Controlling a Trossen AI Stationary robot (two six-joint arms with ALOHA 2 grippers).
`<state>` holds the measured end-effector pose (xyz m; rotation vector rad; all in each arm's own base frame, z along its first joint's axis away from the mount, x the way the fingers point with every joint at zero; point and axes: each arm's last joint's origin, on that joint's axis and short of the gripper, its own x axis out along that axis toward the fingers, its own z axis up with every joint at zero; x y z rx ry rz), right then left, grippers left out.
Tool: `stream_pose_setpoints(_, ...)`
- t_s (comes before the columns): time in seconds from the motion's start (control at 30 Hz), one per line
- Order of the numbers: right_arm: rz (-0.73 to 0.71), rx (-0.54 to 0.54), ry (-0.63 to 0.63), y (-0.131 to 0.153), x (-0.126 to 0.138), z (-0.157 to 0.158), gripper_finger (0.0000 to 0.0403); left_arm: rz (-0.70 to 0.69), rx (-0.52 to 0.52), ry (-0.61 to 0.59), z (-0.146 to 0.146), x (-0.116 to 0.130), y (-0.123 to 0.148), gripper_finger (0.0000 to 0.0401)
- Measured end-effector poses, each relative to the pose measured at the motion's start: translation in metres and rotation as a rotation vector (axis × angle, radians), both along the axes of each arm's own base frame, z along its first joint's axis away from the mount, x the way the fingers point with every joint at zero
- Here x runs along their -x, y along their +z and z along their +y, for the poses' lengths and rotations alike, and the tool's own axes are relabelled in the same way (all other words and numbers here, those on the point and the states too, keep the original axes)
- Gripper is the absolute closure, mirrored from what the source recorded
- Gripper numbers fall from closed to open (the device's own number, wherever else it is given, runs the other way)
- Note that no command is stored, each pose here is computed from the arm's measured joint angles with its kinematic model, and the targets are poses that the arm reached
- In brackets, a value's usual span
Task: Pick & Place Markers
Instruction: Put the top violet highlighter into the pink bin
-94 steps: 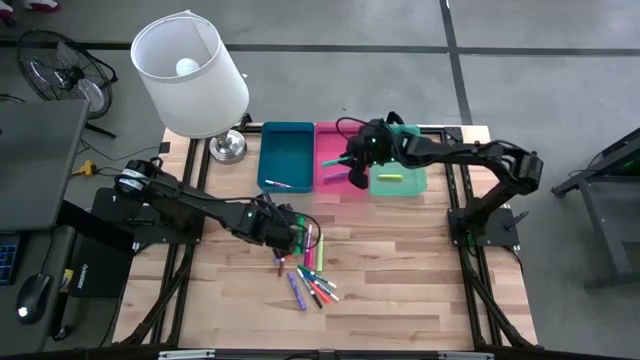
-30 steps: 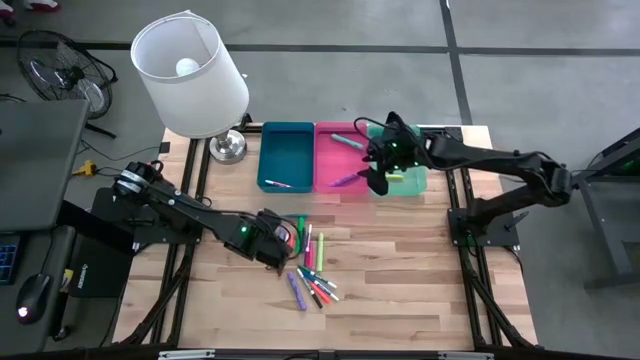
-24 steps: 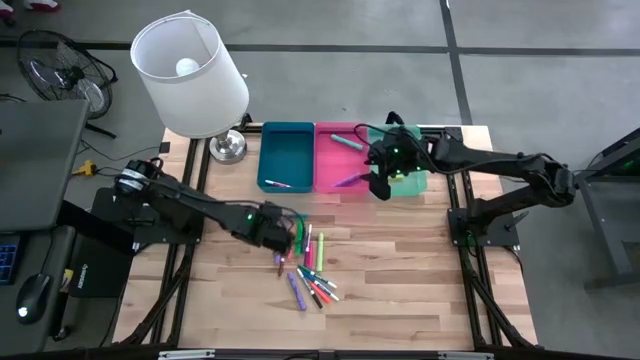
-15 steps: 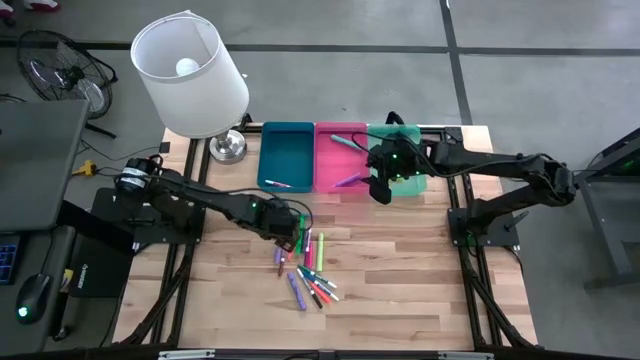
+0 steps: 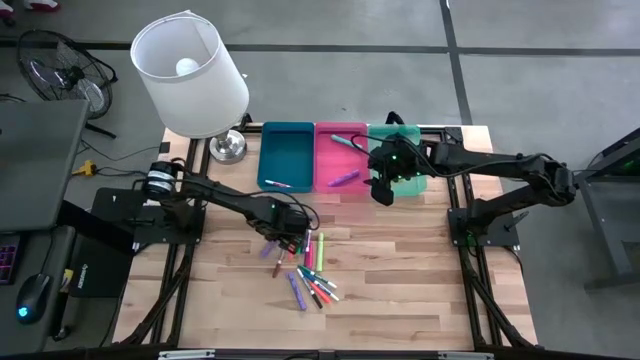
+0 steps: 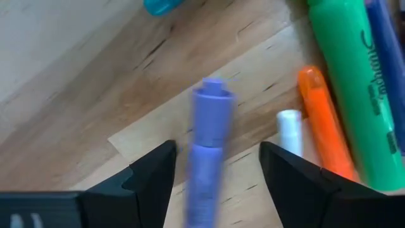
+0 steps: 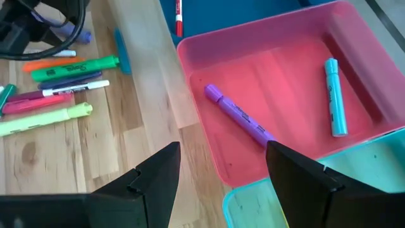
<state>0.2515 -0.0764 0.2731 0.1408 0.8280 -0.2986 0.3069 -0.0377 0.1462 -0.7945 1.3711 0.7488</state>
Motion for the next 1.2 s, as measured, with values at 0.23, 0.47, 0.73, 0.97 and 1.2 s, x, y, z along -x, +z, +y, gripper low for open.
stream_pose_setpoints(0.23, 0.031, -0.007, 0.003, -0.002, 0.002, 0.001, 0.0181, 0.017, 0.000, -0.031, 0.000, 0.002, -0.001, 0.0174)
stream_pose_setpoints(0.47, 0.079, -0.022, 0.003, -0.005, 0.006, 0.002, 0.0181, 0.120, -0.002, -0.088, -0.007, 0.012, -0.002, 0.0174)
stream_pose_setpoints(0.73, 0.083, -0.026, 0.001, -0.005, 0.006, 0.002, 0.0181, 0.150, -0.025, -0.133, -0.024, 0.019, -0.002, 0.0174)
stream_pose_setpoints(0.97, 0.108, -0.034, 0.001, -0.007, 0.008, 0.002, 0.0181, 0.180, -0.032, -0.155, -0.035, 0.029, -0.008, 0.0184)
stream_pose_setpoints(1.2, 0.109, -0.032, 0.021, -0.007, 0.007, 0.008, 0.0181, 0.141, 0.010, -0.161, -0.035, 0.033, -0.020, 0.0235)
